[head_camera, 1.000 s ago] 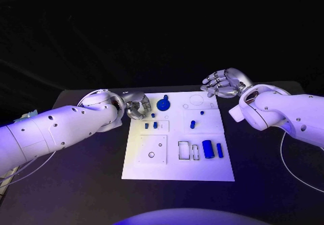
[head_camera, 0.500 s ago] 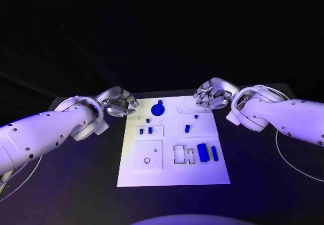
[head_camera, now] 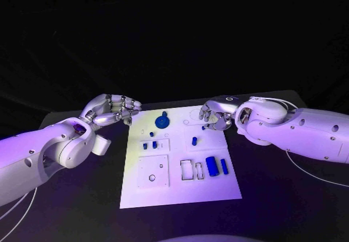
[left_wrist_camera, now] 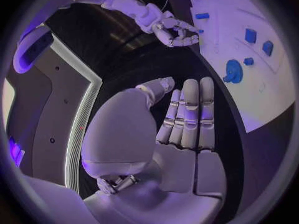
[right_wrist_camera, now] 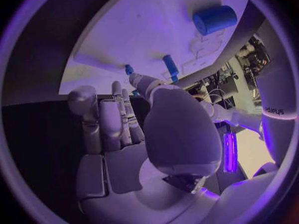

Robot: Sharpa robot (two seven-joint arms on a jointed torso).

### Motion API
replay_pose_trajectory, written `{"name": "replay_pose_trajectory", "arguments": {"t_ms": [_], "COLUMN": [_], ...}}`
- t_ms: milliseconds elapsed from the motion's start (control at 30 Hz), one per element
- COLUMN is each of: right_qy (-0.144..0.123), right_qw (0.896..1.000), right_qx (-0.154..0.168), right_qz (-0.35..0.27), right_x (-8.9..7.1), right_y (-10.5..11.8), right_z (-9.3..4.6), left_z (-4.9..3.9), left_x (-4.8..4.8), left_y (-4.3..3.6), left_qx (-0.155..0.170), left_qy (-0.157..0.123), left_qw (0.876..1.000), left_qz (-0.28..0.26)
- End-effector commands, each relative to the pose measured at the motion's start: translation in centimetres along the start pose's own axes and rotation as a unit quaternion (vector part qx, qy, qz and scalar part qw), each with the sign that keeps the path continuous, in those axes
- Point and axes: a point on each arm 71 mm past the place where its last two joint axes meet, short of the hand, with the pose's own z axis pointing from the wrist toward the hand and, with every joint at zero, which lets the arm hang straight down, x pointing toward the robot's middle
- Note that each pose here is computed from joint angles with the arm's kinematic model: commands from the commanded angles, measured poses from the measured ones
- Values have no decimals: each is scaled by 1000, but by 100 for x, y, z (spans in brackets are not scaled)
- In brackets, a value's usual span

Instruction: Assemble the parts on the task board

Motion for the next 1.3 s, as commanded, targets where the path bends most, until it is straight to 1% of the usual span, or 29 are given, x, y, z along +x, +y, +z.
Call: {"name": "replay_pose_trajectory", "arguments": {"t_ms": [33, 367, 533, 767, 1067, 1300], "right_qy": [19, 34, 32, 29, 32, 36], "right_qw": [998, 997, 997, 997, 997, 997], "right_qx": [11, 11, 8, 4, 1, 5], "right_qz": [-65, -73, -71, -67, -64, -66], "right_x": [40, 105, 139, 181, 227, 250], "right_y": [10, 60, 89, 126, 157, 154], "right_z": [-5, -6, -2, 18, 33, 39], "left_z": [-29, -72, -78, -74, -73, -72], "left_x": [7, 6, -4, 5, 2, 0], "left_y": [-73, -76, -73, -78, -77, -71], "left_qx": [46, 53, 53, 56, 56, 53], "left_qy": [-16, -30, -35, -40, -43, -43], "left_qw": [996, 993, 993, 992, 992, 992], "left_qz": [-79, -99, -102, -103, -104, -105]}}
